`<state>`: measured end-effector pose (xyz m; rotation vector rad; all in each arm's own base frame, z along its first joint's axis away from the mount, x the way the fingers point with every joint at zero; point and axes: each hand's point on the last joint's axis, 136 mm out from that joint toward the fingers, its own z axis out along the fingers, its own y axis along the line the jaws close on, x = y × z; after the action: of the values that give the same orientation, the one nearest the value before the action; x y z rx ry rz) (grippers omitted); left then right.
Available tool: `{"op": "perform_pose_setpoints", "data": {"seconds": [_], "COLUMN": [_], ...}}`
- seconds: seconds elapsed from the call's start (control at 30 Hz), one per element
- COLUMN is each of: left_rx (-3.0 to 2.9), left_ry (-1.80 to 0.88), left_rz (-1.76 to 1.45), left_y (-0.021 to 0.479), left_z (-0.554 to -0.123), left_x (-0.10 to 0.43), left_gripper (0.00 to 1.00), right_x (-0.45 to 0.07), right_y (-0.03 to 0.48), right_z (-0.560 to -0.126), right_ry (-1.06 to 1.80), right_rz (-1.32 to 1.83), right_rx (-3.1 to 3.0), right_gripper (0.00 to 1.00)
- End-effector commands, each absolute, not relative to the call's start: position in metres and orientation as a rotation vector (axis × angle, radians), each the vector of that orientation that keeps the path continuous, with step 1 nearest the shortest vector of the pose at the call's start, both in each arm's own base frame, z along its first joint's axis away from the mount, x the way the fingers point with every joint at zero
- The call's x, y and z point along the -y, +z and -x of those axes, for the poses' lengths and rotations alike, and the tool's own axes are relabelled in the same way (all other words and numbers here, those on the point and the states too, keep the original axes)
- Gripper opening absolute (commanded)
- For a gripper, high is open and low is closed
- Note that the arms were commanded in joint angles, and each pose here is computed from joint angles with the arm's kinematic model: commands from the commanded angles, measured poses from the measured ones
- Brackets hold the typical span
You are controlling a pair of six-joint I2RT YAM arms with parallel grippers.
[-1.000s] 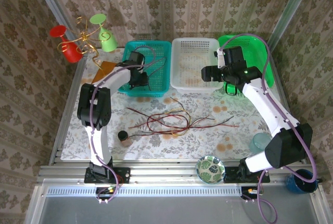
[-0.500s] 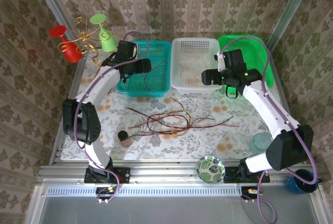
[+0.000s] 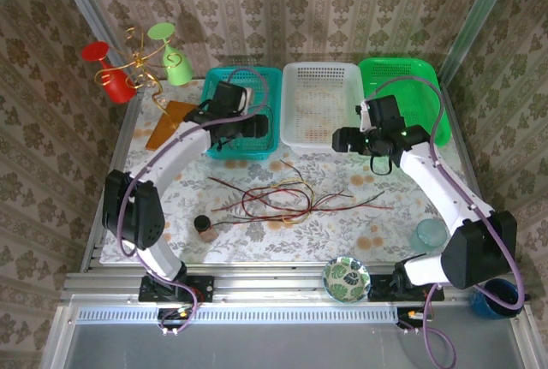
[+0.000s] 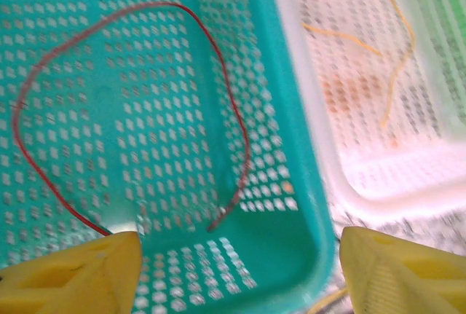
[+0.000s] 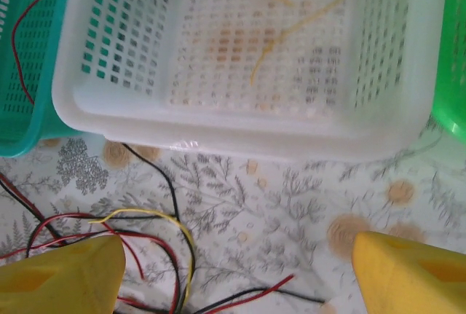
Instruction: Untangle the cables
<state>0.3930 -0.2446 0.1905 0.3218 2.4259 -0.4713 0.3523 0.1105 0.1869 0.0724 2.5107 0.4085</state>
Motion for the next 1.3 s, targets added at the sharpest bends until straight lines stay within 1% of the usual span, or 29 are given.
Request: {"op": "perform_pose_setpoints", "data": {"seconds": [0.0, 0.2, 0.27, 0.33, 0.47, 0.63, 0.8, 0.87, 1.0, 1.17, 1.27], "left_rx": [-2.378, -2.347, -2.337, -2.339, -2.383, -2.400, -2.437, -2.465, -2.471, -2.536, -2.597], "left_ry": [-0.488, -0.541, -0.585, -0.623, -0.648, -0.661, -0.673, -0.635, -0.695, -0.678, -0.627], "left_rz": [-0.342, -0.476, -0.570, -0.693, -0.868, -1.003, -1.126, -1.185, -1.277, -1.303, -1.314], "left_y": [0.206, 0.193, 0.185, 0.175, 0.152, 0.129, 0.109, 0.103, 0.100, 0.088, 0.080], "left_z": [-0.371, -0.335, -0.323, -0.307, -0.285, -0.271, -0.259, -0.255, -0.245, -0.242, -0.241], "left_x": [0.250, 0.274, 0.290, 0.311, 0.347, 0.388, 0.425, 0.431, 0.444, 0.441, 0.435], "left_gripper": [0.73, 0.72, 0.71, 0.68, 0.66, 0.63, 0.56, 0.56, 0.53, 0.49, 0.49], "right_x": [-0.109, -0.108, -0.101, -0.092, -0.080, -0.049, -0.027, -0.022, -0.016, -0.010, -0.008], "right_y": [0.165, 0.123, 0.116, 0.117, 0.131, 0.138, 0.144, 0.146, 0.147, 0.146, 0.145], "right_z": [-0.325, -0.293, -0.287, -0.285, -0.297, -0.297, -0.297, -0.297, -0.297, -0.296, -0.294], "right_ry": [0.484, 0.594, 0.580, 0.550, 0.578, 0.539, 0.543, 0.541, 0.545, 0.547, 0.551], "right_rz": [-0.312, -0.671, -0.760, -0.777, -0.754, -0.813, -0.857, -0.869, -0.877, -0.895, -0.903], "right_rx": [-2.579, -2.615, -2.594, -2.554, -2.498, -2.471, -2.424, -2.416, -2.406, -2.397, -2.393], "right_gripper": [0.82, 0.80, 0.80, 0.80, 0.81, 0.82, 0.82, 0.82, 0.82, 0.82, 0.82]}}
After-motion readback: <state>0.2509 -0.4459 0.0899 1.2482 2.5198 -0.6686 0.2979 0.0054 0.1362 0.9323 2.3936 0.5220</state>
